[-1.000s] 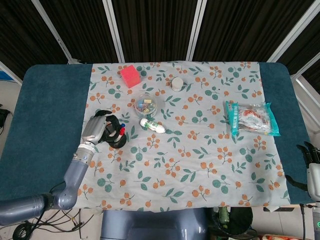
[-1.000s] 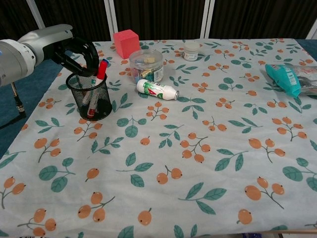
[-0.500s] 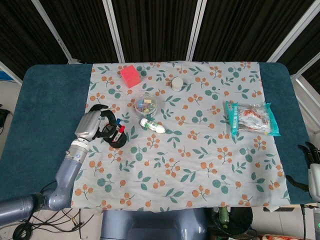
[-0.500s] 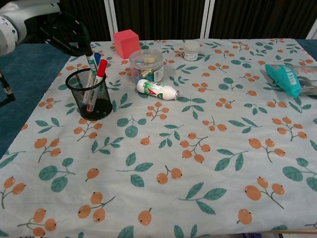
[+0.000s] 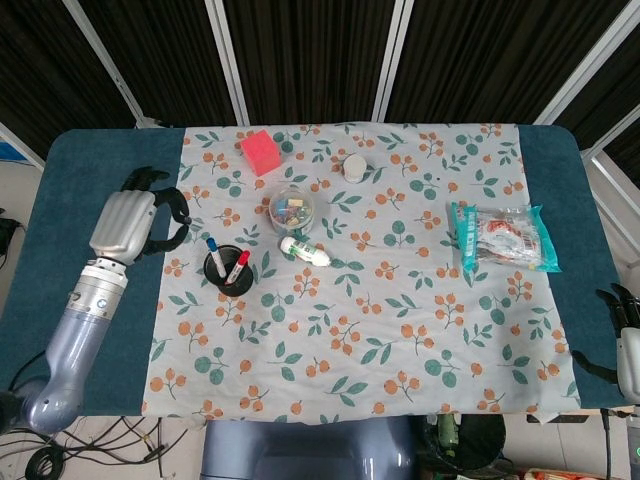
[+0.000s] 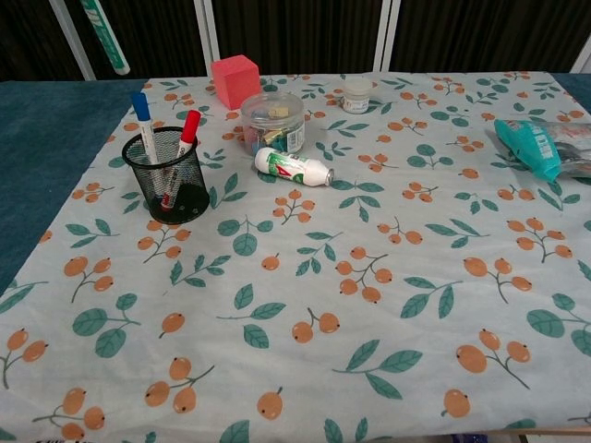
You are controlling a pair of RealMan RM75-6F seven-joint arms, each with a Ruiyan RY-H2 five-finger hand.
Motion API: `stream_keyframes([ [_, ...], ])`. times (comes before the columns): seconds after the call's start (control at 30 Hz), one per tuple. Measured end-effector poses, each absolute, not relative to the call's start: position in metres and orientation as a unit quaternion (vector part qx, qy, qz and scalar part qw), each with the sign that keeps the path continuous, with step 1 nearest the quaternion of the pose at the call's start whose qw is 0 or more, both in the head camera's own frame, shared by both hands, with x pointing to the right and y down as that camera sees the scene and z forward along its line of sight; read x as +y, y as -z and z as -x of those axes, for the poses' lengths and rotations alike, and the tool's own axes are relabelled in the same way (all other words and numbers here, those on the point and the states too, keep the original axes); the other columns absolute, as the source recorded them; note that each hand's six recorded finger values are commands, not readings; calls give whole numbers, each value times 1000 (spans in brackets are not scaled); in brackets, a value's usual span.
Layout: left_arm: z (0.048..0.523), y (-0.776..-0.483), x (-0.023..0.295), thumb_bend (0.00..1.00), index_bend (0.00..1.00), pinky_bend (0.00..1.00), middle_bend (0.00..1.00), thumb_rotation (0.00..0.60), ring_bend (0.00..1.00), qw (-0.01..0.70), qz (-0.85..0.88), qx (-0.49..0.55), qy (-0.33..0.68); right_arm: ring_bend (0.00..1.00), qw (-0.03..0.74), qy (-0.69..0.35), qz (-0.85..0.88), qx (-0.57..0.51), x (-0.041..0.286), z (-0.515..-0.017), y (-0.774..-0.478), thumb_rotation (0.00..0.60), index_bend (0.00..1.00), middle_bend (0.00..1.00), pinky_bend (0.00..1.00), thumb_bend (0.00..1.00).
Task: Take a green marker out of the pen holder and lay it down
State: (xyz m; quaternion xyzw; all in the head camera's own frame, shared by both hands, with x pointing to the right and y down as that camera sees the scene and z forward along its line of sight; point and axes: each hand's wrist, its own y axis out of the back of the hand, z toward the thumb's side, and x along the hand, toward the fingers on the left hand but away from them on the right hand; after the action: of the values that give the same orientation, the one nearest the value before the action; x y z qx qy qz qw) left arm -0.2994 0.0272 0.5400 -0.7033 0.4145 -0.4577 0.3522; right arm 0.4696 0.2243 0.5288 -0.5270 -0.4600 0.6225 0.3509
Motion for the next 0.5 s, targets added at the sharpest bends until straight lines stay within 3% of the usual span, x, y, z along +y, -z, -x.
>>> stream_keyframes([
  [0.2, 322, -544, 36, 528, 556, 107, 569, 600, 162, 372, 688, 397, 480, 244, 352, -623, 525, -460, 224, -470, -528, 600, 200, 140, 244, 0],
  [0.5, 357, -582, 54, 528, 555, 107, 567, 600, 161, 368, 686, 375, 503, 245, 352, -626, 522, -460, 224, -471, -528, 600, 200, 140, 244, 0],
])
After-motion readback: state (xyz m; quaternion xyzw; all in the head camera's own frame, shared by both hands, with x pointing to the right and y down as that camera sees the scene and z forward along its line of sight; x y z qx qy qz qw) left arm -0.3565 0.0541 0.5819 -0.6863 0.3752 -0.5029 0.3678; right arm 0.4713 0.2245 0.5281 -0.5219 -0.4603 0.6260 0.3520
